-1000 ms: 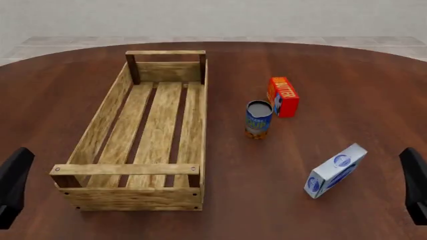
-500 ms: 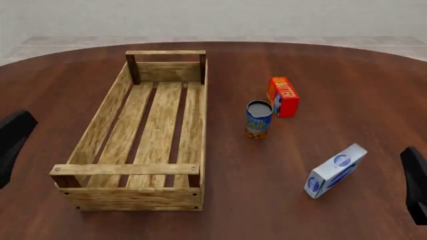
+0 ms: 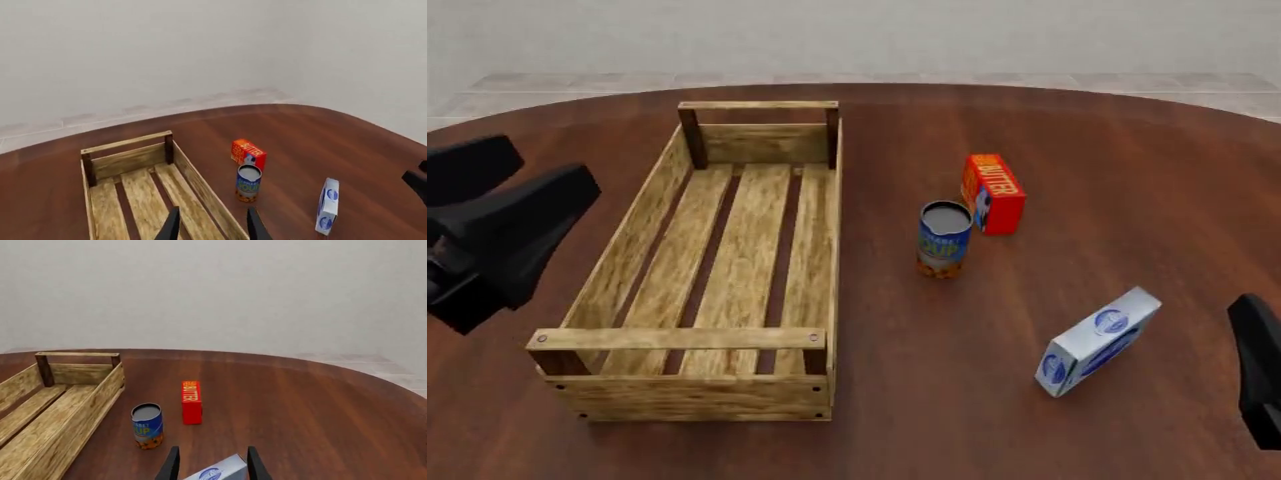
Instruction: Pick up the cream cheese and put it in the tray.
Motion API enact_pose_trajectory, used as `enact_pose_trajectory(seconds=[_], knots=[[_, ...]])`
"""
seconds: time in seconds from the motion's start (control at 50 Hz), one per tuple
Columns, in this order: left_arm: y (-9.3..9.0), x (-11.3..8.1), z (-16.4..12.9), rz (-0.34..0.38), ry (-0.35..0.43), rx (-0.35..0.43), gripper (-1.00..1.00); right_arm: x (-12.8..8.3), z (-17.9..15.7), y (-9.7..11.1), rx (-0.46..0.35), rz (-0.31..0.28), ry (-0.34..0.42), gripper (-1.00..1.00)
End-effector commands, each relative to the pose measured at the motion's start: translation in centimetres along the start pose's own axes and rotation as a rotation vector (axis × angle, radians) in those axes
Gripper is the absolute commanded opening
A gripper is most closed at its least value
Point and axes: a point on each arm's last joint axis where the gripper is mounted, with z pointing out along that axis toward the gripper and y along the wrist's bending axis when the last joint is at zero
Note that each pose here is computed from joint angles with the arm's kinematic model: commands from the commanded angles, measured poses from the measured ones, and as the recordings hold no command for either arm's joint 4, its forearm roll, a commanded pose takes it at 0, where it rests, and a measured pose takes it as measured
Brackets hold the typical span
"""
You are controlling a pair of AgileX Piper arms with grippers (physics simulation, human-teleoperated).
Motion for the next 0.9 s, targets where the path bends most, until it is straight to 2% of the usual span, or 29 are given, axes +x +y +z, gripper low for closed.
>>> enact_pose_trajectory(seconds=[0.02,0.08,0.26,0.4,0.58,0.64,0.68,0.72,0.82,0.86,0.9], knots=[[-1.3,-0.3,2.0,0.016,0.019,0.096,1.0,0.0,0.0,0.0,0.002,0.001,0.001,1.0],[-1.7,0.0,2.7,0.007,0.044,0.121,1.0,0.0,0.0,0.0,0.002,0.0,0.0,1.0],[-2.7,-0.1,3.6,0.011,0.058,0.185,1.0,0.0,0.0,0.0,0.001,-0.002,0.001,1.0],[-4.2,0.9,5.1,0.055,0.095,0.261,1.0,0.0,0.0,0.0,0.0,-0.001,0.003,1.0],[-5.5,0.7,6.4,0.054,0.106,0.308,1.0,0.0,0.0,0.0,0.001,-0.001,0.004,1.0],[-6.5,0.7,6.9,0.093,0.105,0.355,1.0,0.0,0.0,0.0,0.001,-0.001,0.004,1.0],[-6.8,0.6,7.1,0.076,0.119,0.366,1.0,0.0,0.0,0.0,0.002,0.0,0.004,1.0],[-7.2,0.7,7.4,0.102,0.118,0.381,1.0,0.1,0.0,0.0,0.002,0.001,0.006,1.0],[-7.7,1.0,8.2,0.085,0.142,0.385,1.0,0.1,0.0,0.0,0.002,0.001,0.006,1.0],[-7.9,1.0,8.6,0.127,0.142,0.391,1.0,0.1,0.0,0.0,0.002,0.0,0.006,1.0],[-8.2,0.8,9.0,0.101,0.174,0.395,1.0,0.1,0.0,0.0,0.002,0.001,0.007,1.0]])
